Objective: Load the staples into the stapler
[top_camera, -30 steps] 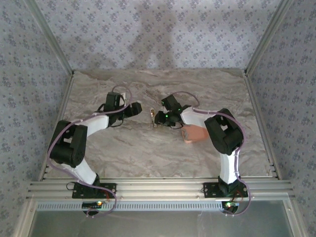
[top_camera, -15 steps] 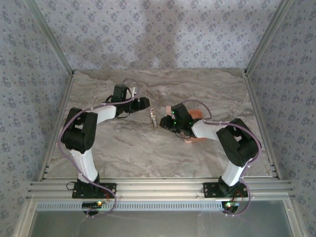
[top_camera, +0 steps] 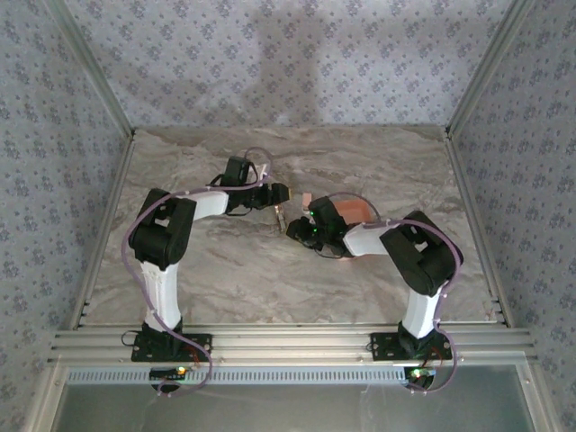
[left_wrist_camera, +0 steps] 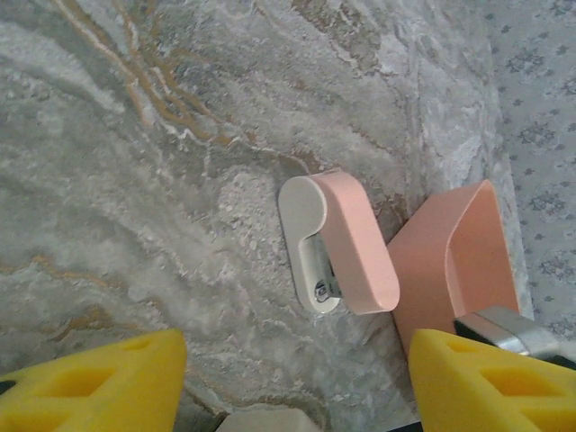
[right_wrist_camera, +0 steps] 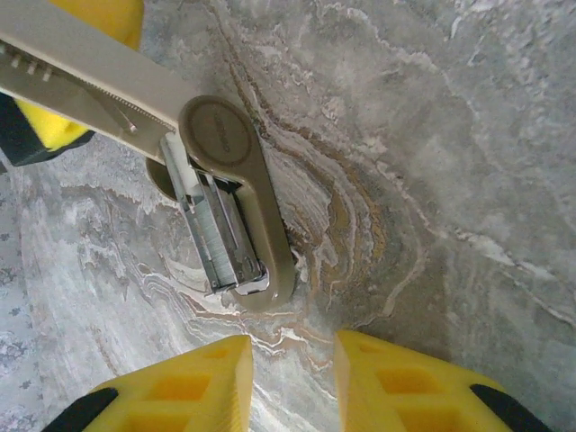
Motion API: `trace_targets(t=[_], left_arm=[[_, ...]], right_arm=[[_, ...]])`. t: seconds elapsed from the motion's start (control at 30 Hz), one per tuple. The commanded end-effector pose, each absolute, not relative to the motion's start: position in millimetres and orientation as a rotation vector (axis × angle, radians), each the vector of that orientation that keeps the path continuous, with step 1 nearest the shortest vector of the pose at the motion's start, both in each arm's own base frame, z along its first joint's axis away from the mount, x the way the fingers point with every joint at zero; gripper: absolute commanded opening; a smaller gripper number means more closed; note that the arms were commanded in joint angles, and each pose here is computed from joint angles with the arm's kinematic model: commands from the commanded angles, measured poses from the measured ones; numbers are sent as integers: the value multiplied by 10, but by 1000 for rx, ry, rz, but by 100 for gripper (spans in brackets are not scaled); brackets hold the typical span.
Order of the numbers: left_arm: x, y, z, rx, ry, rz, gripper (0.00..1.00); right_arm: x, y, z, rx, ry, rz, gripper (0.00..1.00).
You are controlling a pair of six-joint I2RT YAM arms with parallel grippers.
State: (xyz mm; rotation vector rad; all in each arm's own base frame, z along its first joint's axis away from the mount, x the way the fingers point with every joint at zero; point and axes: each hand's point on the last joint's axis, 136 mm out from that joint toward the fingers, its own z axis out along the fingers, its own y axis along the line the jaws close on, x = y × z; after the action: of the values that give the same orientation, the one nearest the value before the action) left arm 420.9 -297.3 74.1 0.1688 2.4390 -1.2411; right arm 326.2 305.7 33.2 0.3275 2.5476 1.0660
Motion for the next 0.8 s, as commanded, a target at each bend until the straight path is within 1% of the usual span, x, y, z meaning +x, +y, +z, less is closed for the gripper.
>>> trace_targets(t=[0.0, 0.23, 0.4, 0.53, 0.77], left_arm=[[4236, -3043, 888, 204, 2381, -1293, 64], [4111, -3083, 1076, 259, 2315, -1326, 63], [3987, -3191, 1193, 333, 2278, -1365, 58], [3886, -3254, 1286, 384, 2260, -1371, 56], [3681, -3228, 1187, 438, 2310, -1334, 51]], right_arm=[[3324, 3102, 305, 338, 2550, 1084, 30], [3333, 3129, 235, 325, 2568, 1088, 27], [3329, 3084, 223, 319, 2575, 1070, 24], [3332, 3067, 207, 318, 2578, 1059, 21], [3334, 3027, 194, 316, 2584, 1041, 20]])
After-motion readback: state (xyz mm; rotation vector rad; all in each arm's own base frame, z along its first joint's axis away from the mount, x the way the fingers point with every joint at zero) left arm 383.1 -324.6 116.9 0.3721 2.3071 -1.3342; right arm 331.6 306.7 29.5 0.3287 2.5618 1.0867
